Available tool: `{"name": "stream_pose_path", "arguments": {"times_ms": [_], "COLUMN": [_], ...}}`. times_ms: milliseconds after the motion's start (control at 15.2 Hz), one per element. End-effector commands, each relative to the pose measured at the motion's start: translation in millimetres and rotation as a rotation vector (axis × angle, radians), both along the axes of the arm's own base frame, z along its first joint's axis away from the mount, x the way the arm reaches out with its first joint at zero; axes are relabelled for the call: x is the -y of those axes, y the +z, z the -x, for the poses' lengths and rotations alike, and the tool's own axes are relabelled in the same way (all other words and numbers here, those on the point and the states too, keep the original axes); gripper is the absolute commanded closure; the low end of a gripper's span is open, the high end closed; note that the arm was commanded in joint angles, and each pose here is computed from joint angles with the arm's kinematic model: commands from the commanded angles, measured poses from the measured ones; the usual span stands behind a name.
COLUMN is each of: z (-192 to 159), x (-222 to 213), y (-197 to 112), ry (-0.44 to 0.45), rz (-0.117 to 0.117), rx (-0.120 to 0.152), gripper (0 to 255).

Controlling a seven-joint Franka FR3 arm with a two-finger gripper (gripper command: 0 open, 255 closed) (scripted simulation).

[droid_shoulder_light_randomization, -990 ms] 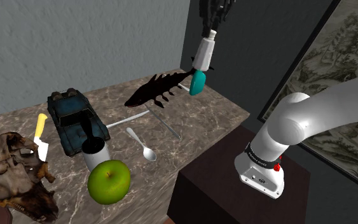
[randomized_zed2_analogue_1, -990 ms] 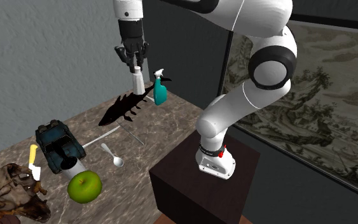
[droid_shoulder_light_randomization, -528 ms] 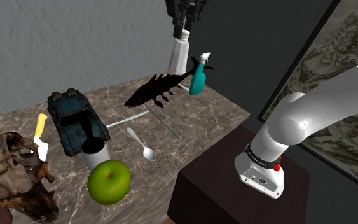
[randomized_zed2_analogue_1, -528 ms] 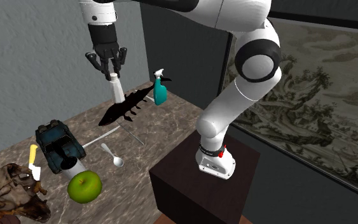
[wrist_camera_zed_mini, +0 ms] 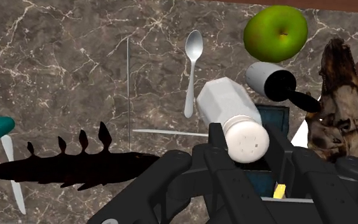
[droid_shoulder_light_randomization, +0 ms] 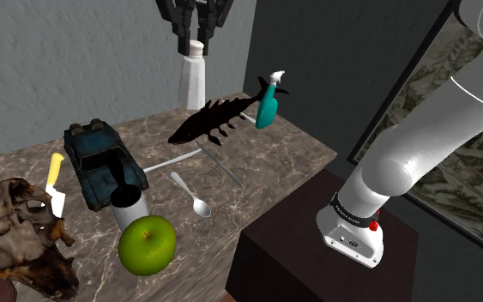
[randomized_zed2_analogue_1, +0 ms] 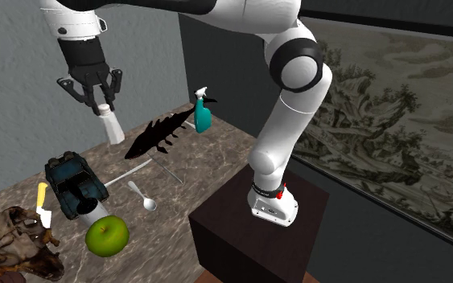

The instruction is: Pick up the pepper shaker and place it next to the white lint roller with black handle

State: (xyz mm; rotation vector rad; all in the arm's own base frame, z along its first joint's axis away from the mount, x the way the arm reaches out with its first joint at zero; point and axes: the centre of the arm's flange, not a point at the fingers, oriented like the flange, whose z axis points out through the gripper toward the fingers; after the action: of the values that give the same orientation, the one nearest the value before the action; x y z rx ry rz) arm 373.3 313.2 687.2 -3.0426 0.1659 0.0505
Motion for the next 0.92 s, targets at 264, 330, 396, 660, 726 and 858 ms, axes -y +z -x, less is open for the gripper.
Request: {"name": "stream_pose_path", "arguments": {"times_ms": [264, 330, 396, 660, 726, 858], "z": [-23, -23, -23, -23, -23, -23], "x": [-69, -69, -69, -69, -69, -69], "y": [-6, -12, -17, -38, -43, -54], "ry": [-0.002, -0.002, -0.002, -0.002, -0.002, -0.002], "rz": [-0.002, -0.002, -0.002, -0.002, -0.002, -0.002], "rx": [0.0, 0.0, 0.0, 0.0, 0.0, 0.0], "gripper": [255, 255, 255, 255, 255, 255]}}
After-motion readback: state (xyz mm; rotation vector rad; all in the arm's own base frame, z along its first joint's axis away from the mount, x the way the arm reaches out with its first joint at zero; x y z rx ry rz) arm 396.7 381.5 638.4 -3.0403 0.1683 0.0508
